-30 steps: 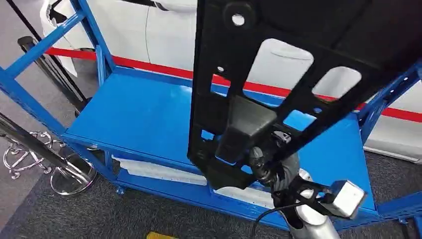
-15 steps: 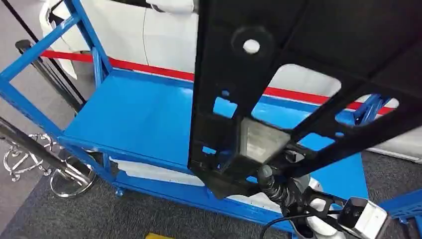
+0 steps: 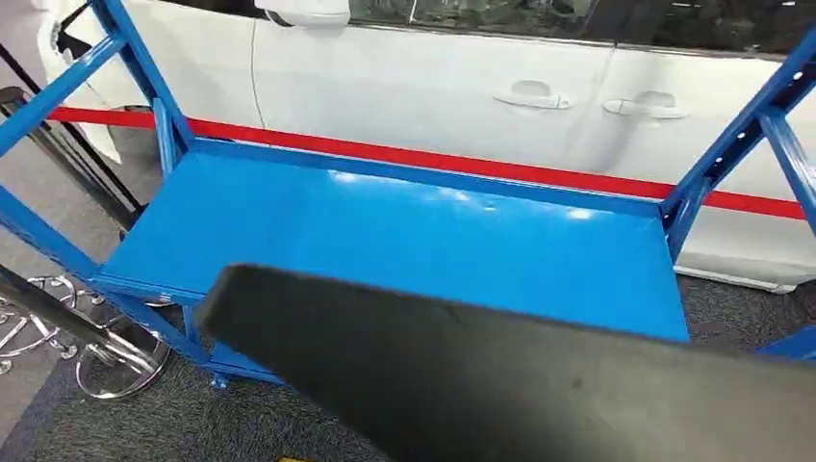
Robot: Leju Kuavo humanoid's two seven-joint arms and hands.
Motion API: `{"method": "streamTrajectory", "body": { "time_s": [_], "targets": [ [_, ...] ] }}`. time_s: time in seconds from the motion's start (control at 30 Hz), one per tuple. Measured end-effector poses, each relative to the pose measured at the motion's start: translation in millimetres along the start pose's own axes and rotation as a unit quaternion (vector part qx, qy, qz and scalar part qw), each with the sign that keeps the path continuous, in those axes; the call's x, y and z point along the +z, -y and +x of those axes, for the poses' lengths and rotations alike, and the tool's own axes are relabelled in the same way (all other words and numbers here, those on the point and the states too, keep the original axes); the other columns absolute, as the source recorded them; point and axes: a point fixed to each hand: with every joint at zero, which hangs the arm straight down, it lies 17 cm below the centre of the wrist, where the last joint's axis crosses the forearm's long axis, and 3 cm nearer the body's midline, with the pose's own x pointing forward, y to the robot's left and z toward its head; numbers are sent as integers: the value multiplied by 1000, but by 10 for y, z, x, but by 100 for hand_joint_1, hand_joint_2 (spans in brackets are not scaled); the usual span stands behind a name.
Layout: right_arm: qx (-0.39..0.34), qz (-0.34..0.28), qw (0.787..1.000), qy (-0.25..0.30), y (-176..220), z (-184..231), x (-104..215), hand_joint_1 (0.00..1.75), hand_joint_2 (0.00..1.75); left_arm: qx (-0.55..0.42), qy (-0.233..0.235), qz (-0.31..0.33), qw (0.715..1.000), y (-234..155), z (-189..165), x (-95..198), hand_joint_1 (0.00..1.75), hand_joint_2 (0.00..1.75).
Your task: Take the parts from the cabinet and place them on the table.
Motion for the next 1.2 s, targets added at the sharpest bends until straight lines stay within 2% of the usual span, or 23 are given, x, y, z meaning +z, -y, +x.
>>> {"method": "streamTrajectory", "body": {
  "time_s": [0.4,0.53,0.7,1.2],
  "targets": [
    [-8,-1,1000,-8,-52,19,49,175,175,4,1,5,1000,-10,9,-8,0,0],
    [-6,-1,1000,-21,-15,-30,11,175,175,-22,15,40,999,-118,55,-32,0,0],
    [-7,-4,1000,-20,18,-26,-8,175,175,-20,31,13,999,17,115,-28,0,0],
    [-29,31,999,-8,-87,61,44,175,175,-17,30,7,999,82,115,-34,0,0]
  ]
}}
